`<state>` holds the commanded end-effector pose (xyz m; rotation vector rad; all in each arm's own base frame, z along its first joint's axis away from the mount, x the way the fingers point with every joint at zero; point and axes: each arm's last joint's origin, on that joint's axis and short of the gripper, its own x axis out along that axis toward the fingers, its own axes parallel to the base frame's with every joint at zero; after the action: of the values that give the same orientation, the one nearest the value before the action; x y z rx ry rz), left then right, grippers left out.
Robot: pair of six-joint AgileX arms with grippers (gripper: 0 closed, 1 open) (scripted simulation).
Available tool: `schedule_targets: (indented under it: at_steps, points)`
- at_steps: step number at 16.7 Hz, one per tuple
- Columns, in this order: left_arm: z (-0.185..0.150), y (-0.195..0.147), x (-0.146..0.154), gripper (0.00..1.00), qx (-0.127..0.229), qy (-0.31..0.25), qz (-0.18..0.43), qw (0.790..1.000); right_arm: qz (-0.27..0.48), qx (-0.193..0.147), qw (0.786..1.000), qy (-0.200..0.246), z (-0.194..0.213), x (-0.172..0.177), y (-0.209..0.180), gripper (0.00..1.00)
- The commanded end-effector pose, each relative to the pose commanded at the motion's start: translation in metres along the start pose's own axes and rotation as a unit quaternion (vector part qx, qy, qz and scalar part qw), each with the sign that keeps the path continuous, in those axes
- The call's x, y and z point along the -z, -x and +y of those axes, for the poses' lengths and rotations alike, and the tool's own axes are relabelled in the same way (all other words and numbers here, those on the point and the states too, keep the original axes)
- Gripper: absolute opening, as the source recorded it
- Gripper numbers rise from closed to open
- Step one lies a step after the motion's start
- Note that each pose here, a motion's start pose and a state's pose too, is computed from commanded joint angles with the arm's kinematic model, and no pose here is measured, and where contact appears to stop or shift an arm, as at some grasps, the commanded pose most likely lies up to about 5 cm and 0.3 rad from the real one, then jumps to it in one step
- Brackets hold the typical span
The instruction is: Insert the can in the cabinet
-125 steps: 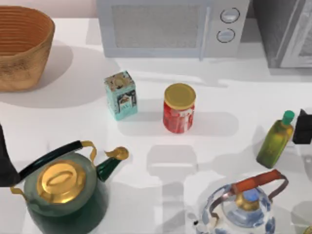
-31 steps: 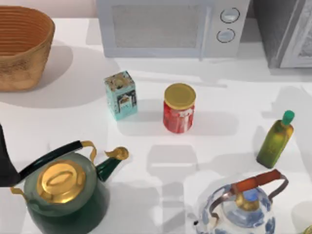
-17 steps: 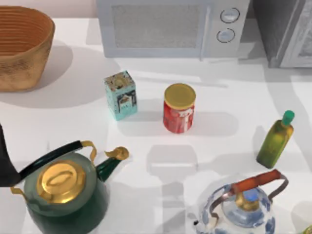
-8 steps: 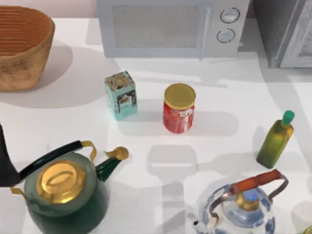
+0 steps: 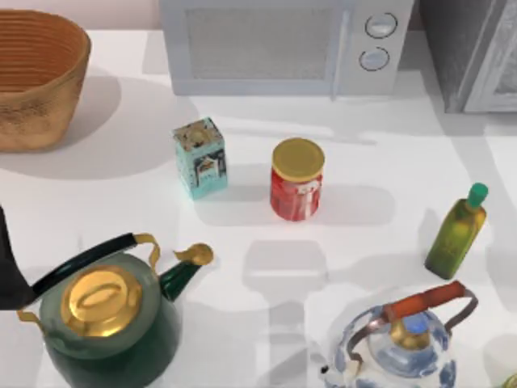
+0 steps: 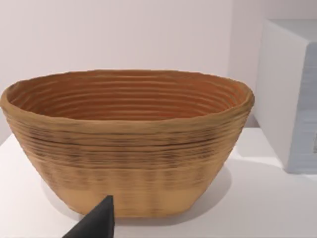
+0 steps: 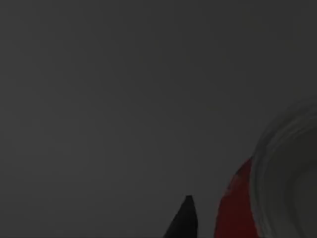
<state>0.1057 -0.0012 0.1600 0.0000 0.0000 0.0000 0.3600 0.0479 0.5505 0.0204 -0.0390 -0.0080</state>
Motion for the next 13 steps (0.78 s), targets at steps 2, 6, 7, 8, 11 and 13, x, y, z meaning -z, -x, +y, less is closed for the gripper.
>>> schedule_targets:
  at_steps: [2, 6, 7, 8, 11, 13]
  points:
    - [0.0, 0.0, 0.0, 1.0, 0.0, 0.0, 0.0, 1.0, 0.0, 0.0, 1.0, 0.001, -0.001, 0.003, -0.016, 0.0]
    - [0.0, 0.0, 0.0, 1.0, 0.0, 0.0, 0.0, 1.0, 0.016, -0.002, 1.0, 0.008, -0.003, 0.019, -0.042, 0.0]
    - [0.0, 0.0, 0.0, 1.0, 0.0, 0.0, 0.0, 1.0, 0.019, -0.002, 1.0, 0.009, -0.004, 0.021, -0.044, 0.0]
    - [0.0, 0.0, 0.0, 1.0, 0.0, 0.0, 0.0, 1.0, 0.019, -0.002, 1.0, 0.009, -0.004, 0.022, -0.045, 0.0]
    - [0.0, 0.0, 0.0, 1.0, 0.0, 0.0, 0.0, 1.0, 0.019, -0.002, 1.0, 0.009, -0.004, 0.022, -0.045, 0.0]
    - [0.0, 0.0, 0.0, 1.0, 0.0, 0.0, 0.0, 1.0, 0.019, -0.002, 1.0, 0.009, -0.004, 0.022, -0.045, 0.15]
